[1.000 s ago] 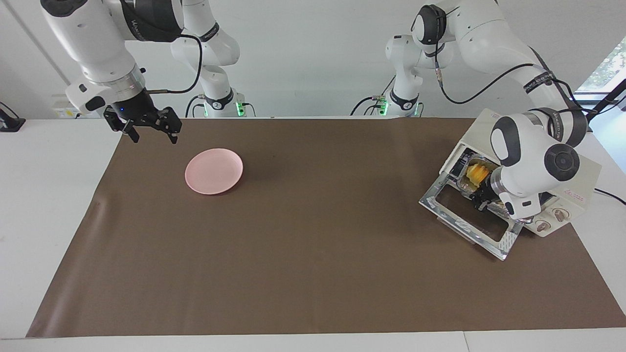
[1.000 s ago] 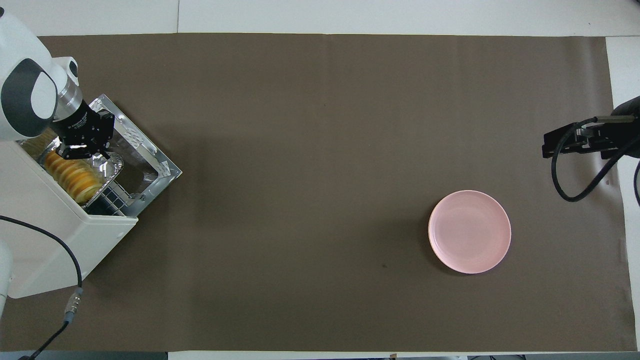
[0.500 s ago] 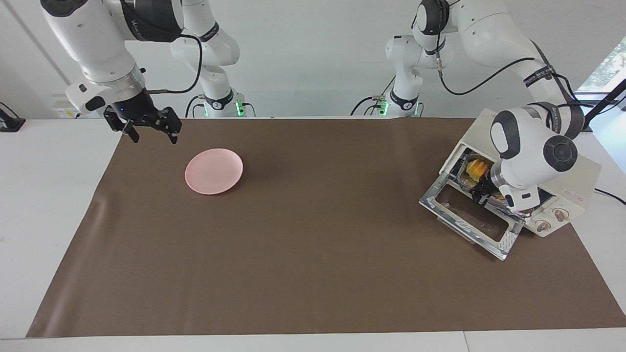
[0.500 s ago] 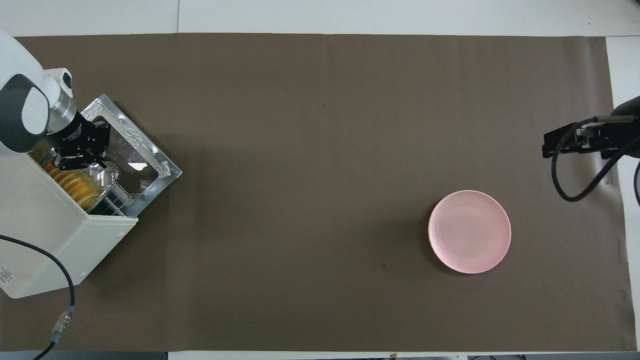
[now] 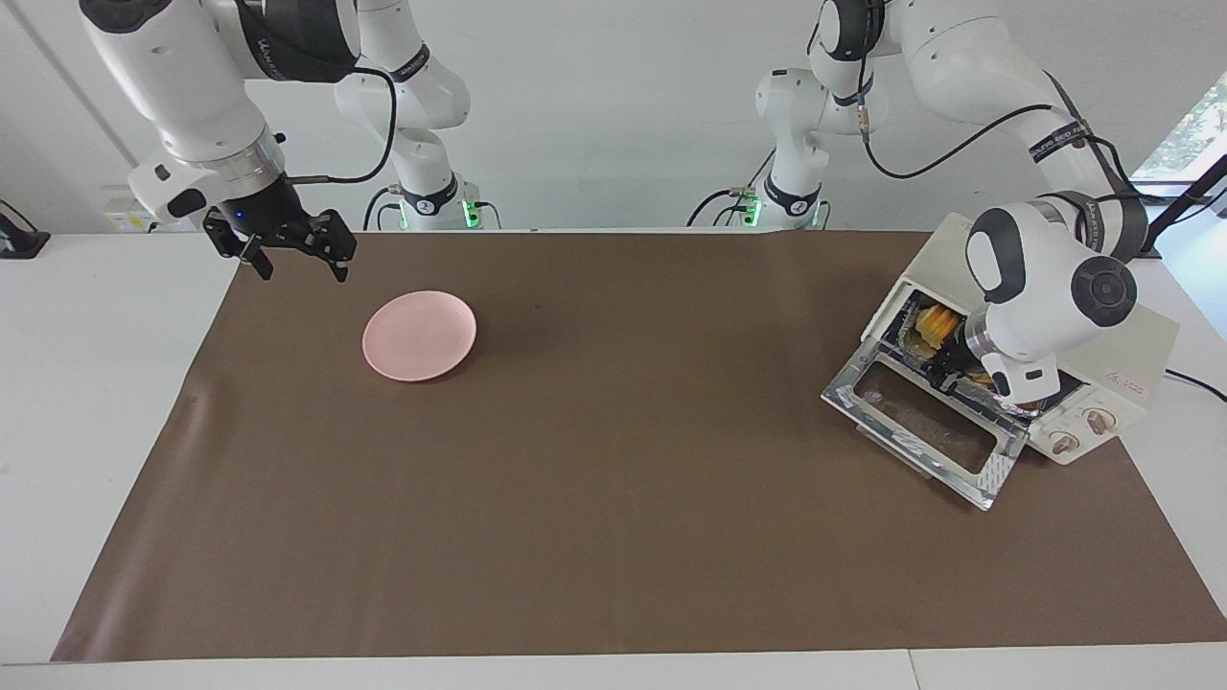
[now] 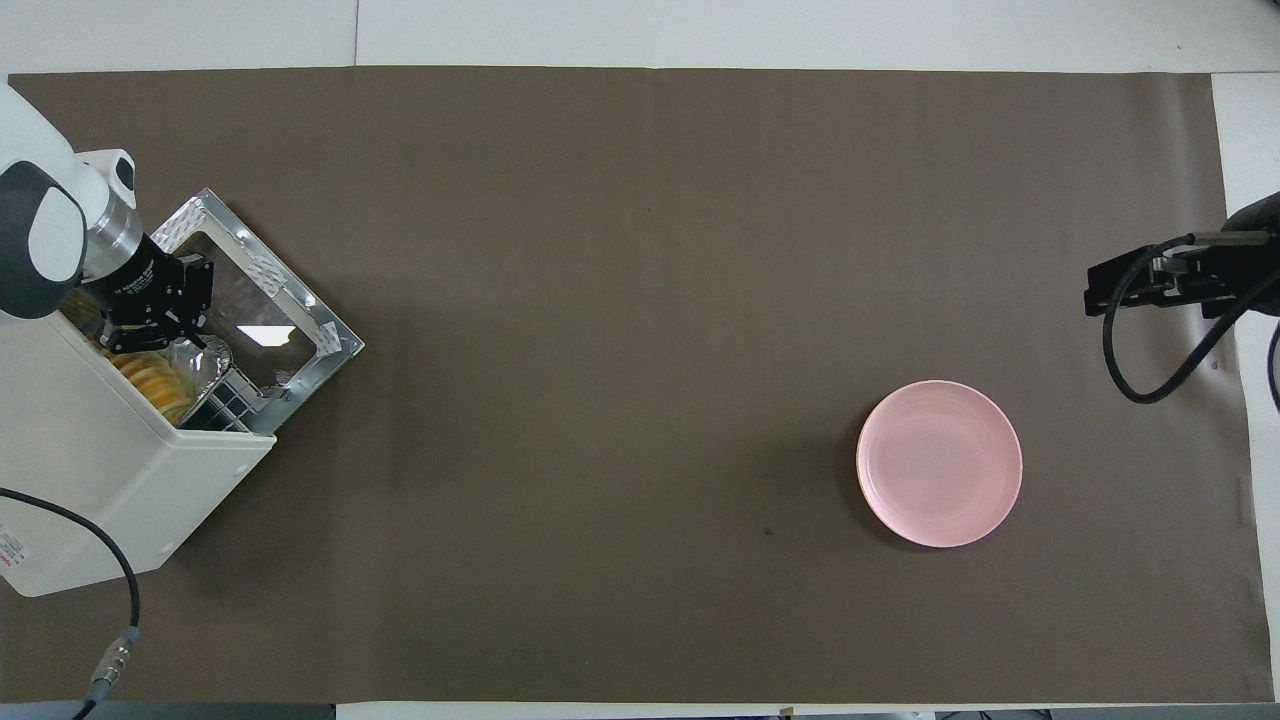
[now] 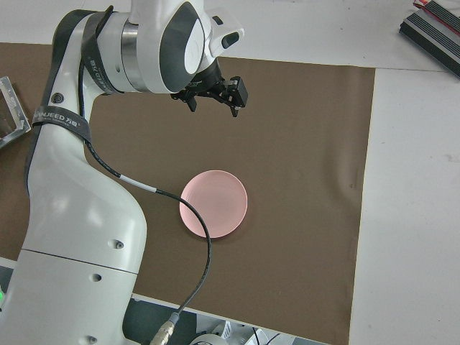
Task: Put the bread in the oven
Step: 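Push the tray deeper into the oven with the left gripper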
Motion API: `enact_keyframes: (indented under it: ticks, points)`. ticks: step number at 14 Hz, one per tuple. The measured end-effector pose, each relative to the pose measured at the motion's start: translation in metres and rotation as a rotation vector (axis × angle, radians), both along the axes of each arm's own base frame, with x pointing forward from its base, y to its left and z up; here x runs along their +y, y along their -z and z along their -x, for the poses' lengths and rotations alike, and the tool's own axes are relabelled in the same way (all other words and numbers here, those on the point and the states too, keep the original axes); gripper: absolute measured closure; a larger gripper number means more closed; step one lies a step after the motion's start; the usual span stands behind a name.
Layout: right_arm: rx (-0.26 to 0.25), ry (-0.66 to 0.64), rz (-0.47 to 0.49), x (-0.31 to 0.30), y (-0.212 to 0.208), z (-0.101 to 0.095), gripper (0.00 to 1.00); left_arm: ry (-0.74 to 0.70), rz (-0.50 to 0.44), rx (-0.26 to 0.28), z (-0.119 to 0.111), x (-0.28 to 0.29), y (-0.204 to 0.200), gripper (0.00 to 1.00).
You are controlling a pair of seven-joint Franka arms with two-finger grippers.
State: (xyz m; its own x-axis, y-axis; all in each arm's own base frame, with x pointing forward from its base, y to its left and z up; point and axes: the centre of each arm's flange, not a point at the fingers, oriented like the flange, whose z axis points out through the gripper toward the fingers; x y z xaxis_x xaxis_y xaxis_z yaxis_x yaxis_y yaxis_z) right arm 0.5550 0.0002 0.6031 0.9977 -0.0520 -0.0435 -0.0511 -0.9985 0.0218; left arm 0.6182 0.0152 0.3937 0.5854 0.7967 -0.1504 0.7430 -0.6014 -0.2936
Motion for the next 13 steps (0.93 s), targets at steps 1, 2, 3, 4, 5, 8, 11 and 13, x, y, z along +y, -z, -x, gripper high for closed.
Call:
enact_keyframes:
  ticks: [1, 2, 3, 4, 5, 8, 11, 13]
  points:
    - [0.000, 0.000, 0.000, 0.000, 0.000, 0.000, 0.00, 0.011, -0.005, 0.005, 0.002, 0.001, 0.002, 0.98]
    - [0.000, 0.000, 0.000, 0.000, 0.000, 0.000, 0.00, 0.020, -0.005, 0.004, 0.003, 0.002, 0.005, 0.98]
    - [0.000, 0.000, 0.000, 0.000, 0.000, 0.000, 0.00, 0.027, -0.005, 0.001, 0.003, 0.002, 0.006, 0.98]
    - [0.000, 0.000, 0.000, 0.000, 0.000, 0.000, 0.00, 0.034, -0.003, -0.003, 0.004, 0.002, 0.006, 0.98]
    - [0.000, 0.000, 0.000, 0.000, 0.000, 0.000, 0.00, 0.043, 0.000, -0.007, 0.004, 0.002, 0.005, 0.98]
    - [0.000, 0.000, 0.000, 0.000, 0.000, 0.000, 0.00, 0.104, 0.021, -0.007, 0.005, 0.000, 0.007, 0.81]
    - [0.000, 0.000, 0.000, 0.000, 0.000, 0.000, 0.00, 0.130, 0.025, -0.016, 0.004, -0.002, 0.004, 0.48]
    - [0.000, 0.000, 0.000, 0.000, 0.000, 0.000, 0.00, 0.152, 0.016, -0.034, 0.001, -0.004, -0.004, 0.24]
